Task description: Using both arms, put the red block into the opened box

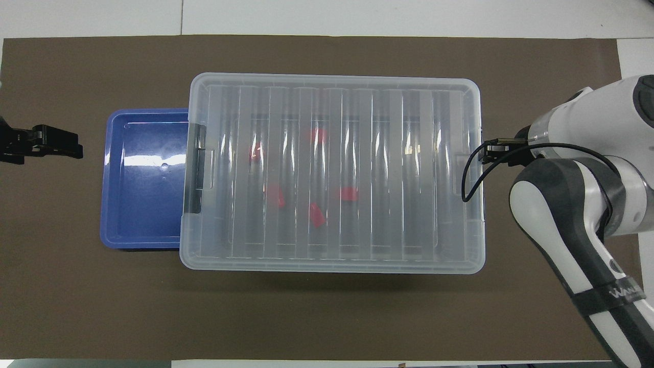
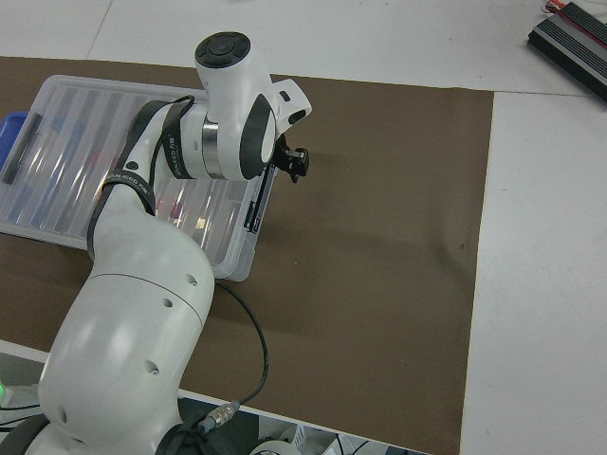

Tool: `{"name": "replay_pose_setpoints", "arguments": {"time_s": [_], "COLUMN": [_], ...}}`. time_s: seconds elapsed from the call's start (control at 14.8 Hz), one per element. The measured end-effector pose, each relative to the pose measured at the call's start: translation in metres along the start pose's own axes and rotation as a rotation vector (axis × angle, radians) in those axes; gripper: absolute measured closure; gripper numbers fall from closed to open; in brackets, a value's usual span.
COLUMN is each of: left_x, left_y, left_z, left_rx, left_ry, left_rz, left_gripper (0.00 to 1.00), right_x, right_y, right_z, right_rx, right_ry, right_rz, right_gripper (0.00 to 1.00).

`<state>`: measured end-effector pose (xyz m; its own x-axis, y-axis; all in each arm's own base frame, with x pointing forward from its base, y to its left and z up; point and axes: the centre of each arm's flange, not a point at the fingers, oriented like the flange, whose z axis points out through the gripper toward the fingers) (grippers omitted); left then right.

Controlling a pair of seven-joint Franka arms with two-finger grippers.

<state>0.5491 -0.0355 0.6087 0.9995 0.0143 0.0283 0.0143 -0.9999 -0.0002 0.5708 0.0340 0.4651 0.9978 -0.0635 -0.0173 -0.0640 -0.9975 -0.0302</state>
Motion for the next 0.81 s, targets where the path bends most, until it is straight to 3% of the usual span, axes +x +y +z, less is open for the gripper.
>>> {"name": "replay_pose_setpoints", "arguments": {"time_s": [0.2,0.34,0.81], "left_x": [0.000,0.000,0.000], "left_y": [0.000,0.000,0.000], "left_z": [0.000,0.000,0.000], "left_rx": [0.000,0.000,0.000], "left_ry": [0.000,0.000,0.000], "left_rz": [0.000,0.000,0.000], "left_gripper": [0.00,0.00,0.00], "right_x": [0.002,0.002,-0.019], "right_y": [0.014,0.018,0.037], "right_z": [-0.030,-0.053,-0.120], "right_rx": [-0.002,-0.003,-0.040], "right_ry": [-0.022,-0.031,-0.063], "right_rz": [-0.003,0.000,0.021], "right_gripper": [0.13,0.00,0.00]}}
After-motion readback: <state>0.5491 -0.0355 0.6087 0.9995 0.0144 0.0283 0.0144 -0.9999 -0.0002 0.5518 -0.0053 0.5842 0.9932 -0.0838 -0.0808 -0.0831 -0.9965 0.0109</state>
